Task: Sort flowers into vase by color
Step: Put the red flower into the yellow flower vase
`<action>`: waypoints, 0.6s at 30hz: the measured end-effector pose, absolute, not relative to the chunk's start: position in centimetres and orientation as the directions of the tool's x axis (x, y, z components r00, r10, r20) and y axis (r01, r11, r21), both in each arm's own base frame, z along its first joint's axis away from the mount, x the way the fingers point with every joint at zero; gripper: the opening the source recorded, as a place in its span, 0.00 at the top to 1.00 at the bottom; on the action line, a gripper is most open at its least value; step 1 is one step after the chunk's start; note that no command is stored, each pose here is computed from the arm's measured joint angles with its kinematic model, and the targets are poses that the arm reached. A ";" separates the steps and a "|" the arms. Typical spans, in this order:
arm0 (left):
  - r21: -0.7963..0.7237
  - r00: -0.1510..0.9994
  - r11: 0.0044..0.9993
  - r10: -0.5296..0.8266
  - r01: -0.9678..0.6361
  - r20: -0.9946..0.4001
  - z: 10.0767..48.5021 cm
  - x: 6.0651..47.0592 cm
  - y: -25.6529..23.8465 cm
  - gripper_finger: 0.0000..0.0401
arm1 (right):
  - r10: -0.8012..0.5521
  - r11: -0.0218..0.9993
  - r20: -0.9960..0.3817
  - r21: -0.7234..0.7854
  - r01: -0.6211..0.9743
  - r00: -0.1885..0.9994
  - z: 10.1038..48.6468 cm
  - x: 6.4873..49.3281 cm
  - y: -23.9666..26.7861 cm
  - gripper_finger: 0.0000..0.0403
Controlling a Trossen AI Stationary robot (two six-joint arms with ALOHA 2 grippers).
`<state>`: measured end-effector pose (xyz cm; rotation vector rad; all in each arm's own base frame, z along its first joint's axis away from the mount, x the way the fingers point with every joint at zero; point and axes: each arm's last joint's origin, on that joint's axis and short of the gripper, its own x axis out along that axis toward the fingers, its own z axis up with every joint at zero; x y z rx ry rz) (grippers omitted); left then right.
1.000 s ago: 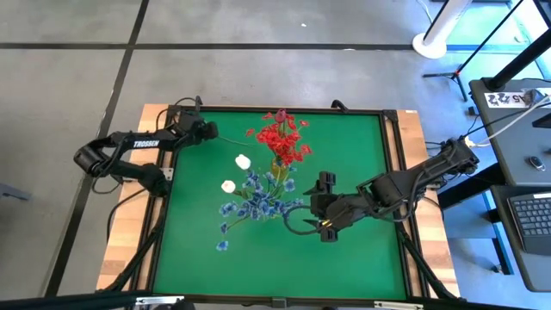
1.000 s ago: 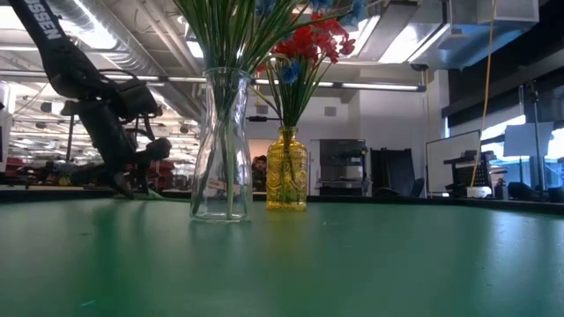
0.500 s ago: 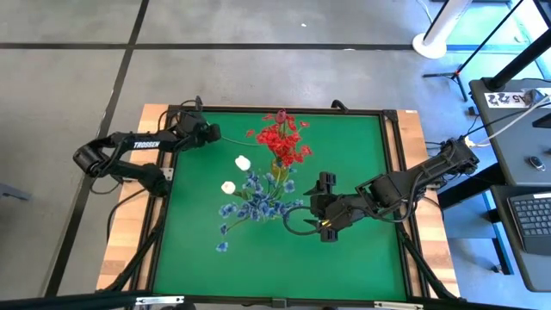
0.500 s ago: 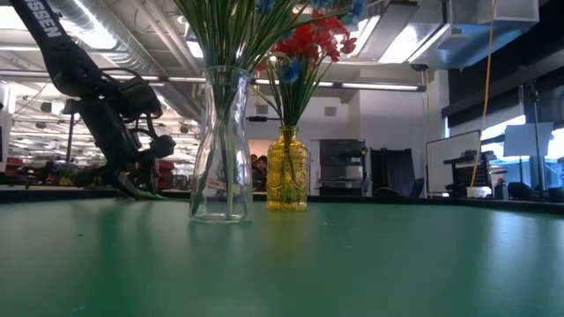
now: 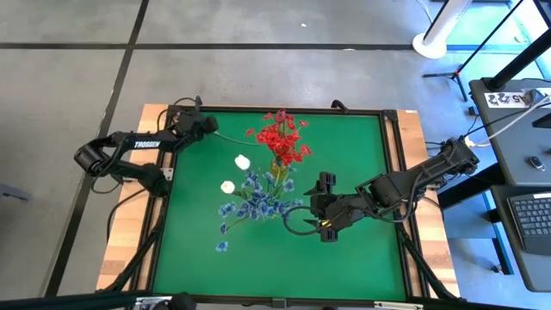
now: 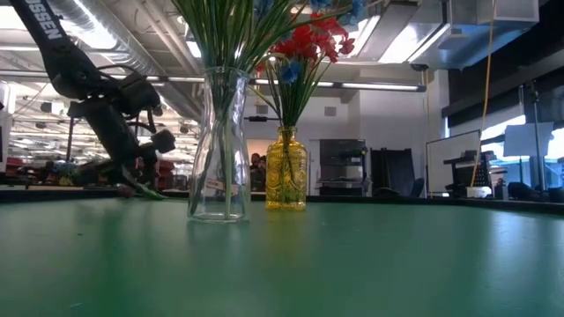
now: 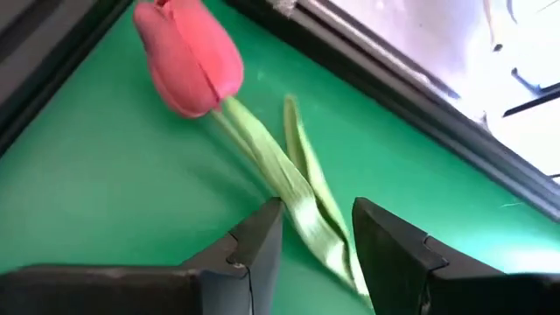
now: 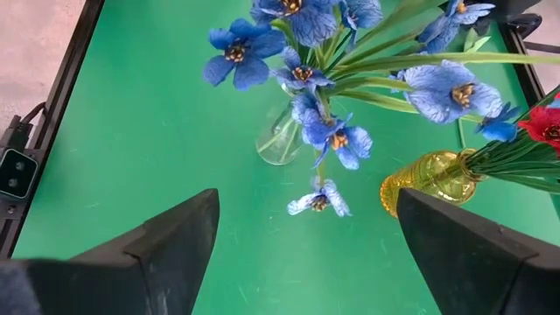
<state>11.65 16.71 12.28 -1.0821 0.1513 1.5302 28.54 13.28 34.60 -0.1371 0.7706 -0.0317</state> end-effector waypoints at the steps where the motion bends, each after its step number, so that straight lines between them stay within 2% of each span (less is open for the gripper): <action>1: -0.471 0.131 -0.296 0.719 -0.831 -0.682 12.3 11.7 16.8 0.66 | -0.079 0.991 -0.692 -0.135 -0.022 0.718 34.6 28.5 13.3 0.14; 8: -0.500 0.160 -0.308 0.703 -0.810 -0.693 12.5 11.4 17.3 0.66 | -0.079 0.991 -0.692 -0.135 -0.022 0.718 34.6 28.5 13.3 0.14; 12: -0.507 0.150 -0.347 0.691 -0.789 -0.707 12.8 11.4 17.6 0.67 | -0.079 0.991 -0.692 -0.135 -0.022 0.718 34.6 28.5 13.3 0.14; 18: -0.439 0.115 -0.389 0.628 -0.810 -0.769 12.5 11.8 18.3 0.74 | -0.068 0.991 -0.695 -0.127 -0.030 0.716 34.6 28.5 13.3 0.14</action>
